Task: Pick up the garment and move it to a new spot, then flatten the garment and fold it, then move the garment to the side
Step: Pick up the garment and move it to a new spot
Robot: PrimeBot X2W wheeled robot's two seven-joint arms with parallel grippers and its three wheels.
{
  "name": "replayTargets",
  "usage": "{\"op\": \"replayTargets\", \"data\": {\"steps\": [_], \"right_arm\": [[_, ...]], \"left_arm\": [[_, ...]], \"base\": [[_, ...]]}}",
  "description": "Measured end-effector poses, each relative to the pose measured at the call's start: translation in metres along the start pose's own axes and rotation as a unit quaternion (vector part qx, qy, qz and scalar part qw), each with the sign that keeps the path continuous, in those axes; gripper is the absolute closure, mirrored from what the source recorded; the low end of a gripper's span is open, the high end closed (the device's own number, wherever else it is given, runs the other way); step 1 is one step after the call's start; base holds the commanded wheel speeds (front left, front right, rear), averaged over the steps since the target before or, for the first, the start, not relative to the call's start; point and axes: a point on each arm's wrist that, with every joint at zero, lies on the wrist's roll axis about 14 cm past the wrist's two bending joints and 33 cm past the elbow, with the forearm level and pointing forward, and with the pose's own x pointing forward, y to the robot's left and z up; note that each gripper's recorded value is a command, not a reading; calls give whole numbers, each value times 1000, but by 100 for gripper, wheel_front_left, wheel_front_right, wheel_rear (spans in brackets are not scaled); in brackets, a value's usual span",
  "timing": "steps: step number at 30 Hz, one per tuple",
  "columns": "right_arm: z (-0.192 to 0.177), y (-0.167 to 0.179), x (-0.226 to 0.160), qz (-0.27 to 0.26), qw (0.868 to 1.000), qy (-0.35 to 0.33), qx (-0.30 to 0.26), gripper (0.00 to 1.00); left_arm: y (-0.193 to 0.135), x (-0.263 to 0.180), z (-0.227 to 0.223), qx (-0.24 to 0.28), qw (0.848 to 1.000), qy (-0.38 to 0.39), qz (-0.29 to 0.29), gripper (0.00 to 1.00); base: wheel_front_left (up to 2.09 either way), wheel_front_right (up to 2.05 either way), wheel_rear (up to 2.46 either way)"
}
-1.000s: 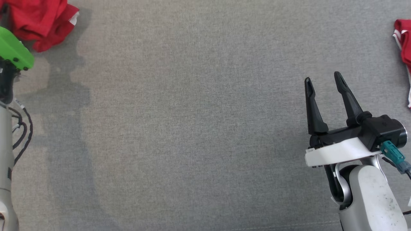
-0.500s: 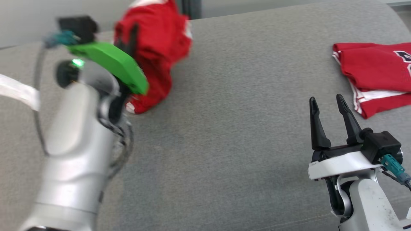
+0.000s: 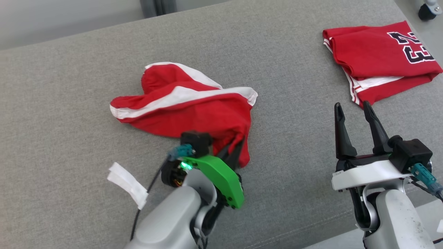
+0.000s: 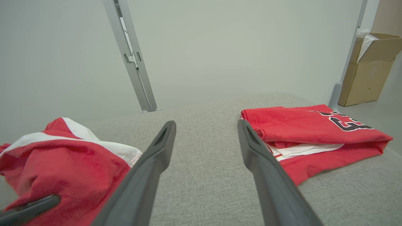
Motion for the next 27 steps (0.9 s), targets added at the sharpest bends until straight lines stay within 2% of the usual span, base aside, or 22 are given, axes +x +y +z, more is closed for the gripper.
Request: {"op": "replayTargets", "data": {"steps": [2,3,4,5,13,17,21,27], "right_arm": [[-1,-2,0,-3,1000,2,1,0],[-2,-2,1,-3,1000,3,1,0],[-3,-2,1,-3,1000,4,1,0],[-3,-2,1,-3,1000,4,1,0],[2,6,4,9,1000,-4,6,0],[5,11,2,15,1000,-10,6,0],[7,18,-3,25,1000,-10,6,0],[13,34,-9,49,999,-16,7,0]], "left_arm": [[-8,1,-15,-1,1000,17,-8,100],[-12,1,-21,1,1000,22,-13,64],[-14,1,-26,4,1000,26,-16,46],[-15,1,-27,4,1000,23,-15,0],[-5,1,18,27,998,-65,7,0],[-4,-6,42,81,992,-100,9,0],[7,-23,59,112,985,-125,31,0],[31,-63,80,110,975,-172,87,0]], "base": [[0,0,0],[0,0,0],[0,0,0],[0,0,0],[0,0,0],[0,0,0],[0,0,0],[0,0,0]]}}
